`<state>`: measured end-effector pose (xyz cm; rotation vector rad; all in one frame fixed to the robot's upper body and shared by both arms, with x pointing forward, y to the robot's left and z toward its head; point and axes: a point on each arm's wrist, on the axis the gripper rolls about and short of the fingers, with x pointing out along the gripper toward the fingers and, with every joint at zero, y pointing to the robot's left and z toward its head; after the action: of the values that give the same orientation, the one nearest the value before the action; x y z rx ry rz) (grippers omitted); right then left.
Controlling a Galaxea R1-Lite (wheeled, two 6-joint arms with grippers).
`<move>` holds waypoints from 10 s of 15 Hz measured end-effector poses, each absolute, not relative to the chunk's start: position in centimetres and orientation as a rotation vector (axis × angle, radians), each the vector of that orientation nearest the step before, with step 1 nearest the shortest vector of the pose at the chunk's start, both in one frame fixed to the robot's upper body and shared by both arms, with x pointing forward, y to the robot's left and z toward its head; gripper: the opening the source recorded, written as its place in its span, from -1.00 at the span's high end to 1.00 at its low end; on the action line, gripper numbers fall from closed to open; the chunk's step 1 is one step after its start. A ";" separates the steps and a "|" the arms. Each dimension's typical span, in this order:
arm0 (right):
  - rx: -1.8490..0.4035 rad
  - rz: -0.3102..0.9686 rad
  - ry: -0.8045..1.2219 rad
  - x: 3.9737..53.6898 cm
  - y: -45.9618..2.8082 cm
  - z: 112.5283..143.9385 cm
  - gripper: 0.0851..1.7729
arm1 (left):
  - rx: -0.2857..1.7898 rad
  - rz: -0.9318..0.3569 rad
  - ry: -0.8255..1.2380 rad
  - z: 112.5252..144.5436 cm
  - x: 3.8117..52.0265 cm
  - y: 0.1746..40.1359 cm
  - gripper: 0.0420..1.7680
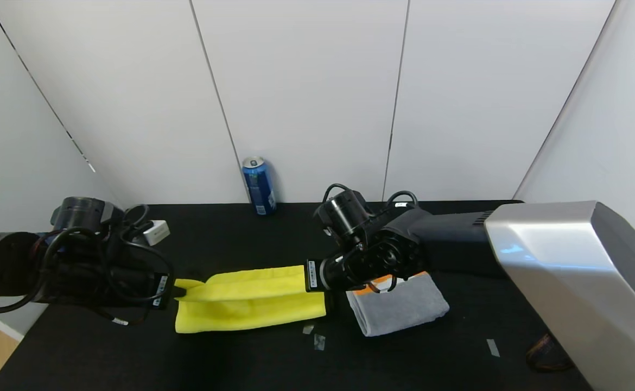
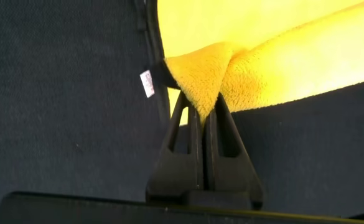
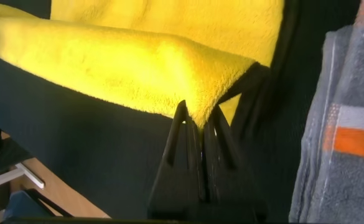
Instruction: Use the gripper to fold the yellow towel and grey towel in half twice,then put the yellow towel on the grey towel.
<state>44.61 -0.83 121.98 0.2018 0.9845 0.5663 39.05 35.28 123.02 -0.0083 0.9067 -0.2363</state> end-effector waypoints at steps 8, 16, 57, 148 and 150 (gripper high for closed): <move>0.221 0.592 0.972 46.3 -0.9 120.7 0.93 | -0.011 -0.254 0.951 121.1 41.0 35.1 0.91; 0.205 0.601 0.928 47.4 -1.5 120.3 0.21 | -0.001 -0.254 0.923 121.3 42.6 35.0 0.30; 0.183 0.588 0.971 45.6 -2.0 119.6 -0.91 | -0.057 -0.212 0.886 123.0 39.0 36.7 -0.92; 0.130 1.035 0.680 44.8 5.7 118.4 0.96 | -0.044 -0.216 0.841 124.0 37.4 36.4 -0.94; 0.126 1.036 0.686 44.8 5.8 117.9 0.96 | -0.045 -0.216 0.841 124.0 37.3 36.4 -0.94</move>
<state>44.81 5.79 117.86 0.1264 0.6857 1.0363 37.35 36.42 124.00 -0.0446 0.8413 -0.2160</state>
